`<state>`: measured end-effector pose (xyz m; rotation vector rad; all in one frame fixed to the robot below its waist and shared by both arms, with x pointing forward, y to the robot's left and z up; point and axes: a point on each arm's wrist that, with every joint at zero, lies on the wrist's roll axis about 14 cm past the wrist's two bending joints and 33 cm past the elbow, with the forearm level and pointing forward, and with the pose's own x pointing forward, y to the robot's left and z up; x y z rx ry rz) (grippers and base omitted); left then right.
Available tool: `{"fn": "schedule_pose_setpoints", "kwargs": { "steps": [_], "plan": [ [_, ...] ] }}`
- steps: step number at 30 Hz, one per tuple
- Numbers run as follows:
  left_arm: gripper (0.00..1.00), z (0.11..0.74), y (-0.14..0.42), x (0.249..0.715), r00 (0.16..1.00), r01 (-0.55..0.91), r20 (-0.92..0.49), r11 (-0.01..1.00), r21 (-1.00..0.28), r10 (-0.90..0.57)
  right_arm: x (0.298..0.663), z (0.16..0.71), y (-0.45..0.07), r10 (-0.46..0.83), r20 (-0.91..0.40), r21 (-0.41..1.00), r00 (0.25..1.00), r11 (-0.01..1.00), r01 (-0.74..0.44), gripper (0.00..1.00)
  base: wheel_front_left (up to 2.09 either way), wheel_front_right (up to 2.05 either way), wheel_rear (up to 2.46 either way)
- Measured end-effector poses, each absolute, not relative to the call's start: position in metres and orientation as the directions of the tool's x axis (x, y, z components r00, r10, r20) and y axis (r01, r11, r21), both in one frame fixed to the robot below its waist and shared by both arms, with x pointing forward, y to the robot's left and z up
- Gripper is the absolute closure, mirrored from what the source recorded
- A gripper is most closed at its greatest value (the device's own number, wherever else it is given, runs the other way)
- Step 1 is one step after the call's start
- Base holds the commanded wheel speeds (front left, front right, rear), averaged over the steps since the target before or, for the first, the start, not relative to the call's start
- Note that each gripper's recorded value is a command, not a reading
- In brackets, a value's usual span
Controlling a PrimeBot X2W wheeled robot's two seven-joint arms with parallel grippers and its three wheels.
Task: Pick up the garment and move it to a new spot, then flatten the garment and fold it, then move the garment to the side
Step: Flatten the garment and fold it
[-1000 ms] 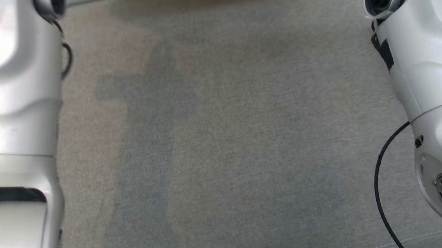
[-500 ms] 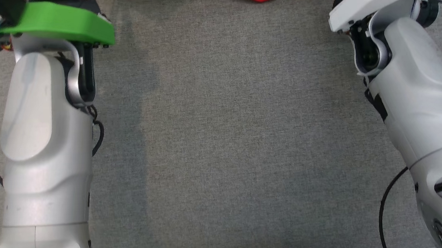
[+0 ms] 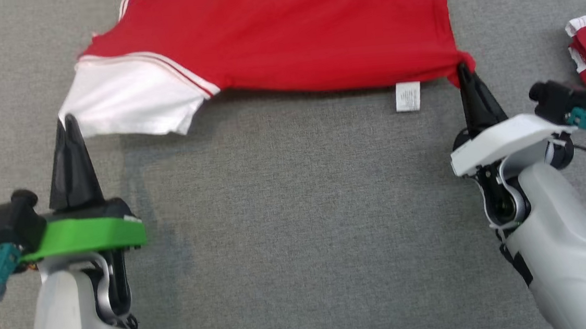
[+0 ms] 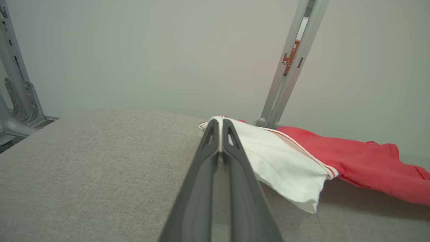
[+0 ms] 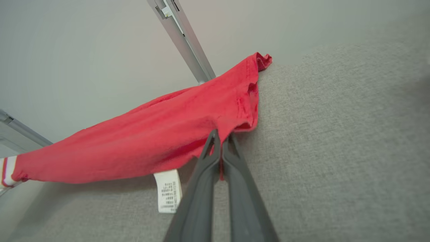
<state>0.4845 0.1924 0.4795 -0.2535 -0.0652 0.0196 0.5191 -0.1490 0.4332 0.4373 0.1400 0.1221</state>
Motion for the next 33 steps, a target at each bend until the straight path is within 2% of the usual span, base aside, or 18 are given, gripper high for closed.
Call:
{"fn": "schedule_pose_setpoints", "kwargs": {
  "steps": [10, 19, 26, 33],
  "plan": [
    [1.0, 0.484, 0.184, 0.383, 0.998, -0.049, 0.019, 0.942, -0.332, 0.058, 0.433, 0.451, -0.169, 0.096, -0.072, 0.451, 0.993, 0.891, -0.054, 1.0, 0.0, 0.0, 0.0],
    [1.0, 0.502, 0.181, 0.312, 0.995, -0.07, 0.046, 0.93, -0.36, 0.093, 0.358, 0.458, -0.168, 0.085, -0.057, 0.476, 0.995, 0.878, -0.047, 1.0, 0.0, 0.0, 0.0],
    [1.0, 0.505, 0.188, 0.276, 0.991, -0.1, 0.049, 0.927, -0.362, 0.125, 0.325, 0.462, -0.17, 0.086, -0.07, 0.49, 0.994, 0.871, -0.041, 1.0, 0.0, 0.0, 0.0],
    [1.0, 0.488, 0.181, 0.269, 0.997, -0.083, -0.022, 0.935, -0.345, 0.08, 0.317, 0.455, -0.166, 0.092, -0.109, 0.502, 0.99, 0.864, -0.025, 1.0, 0.0, 0.0, 0.0]
  ]
}}
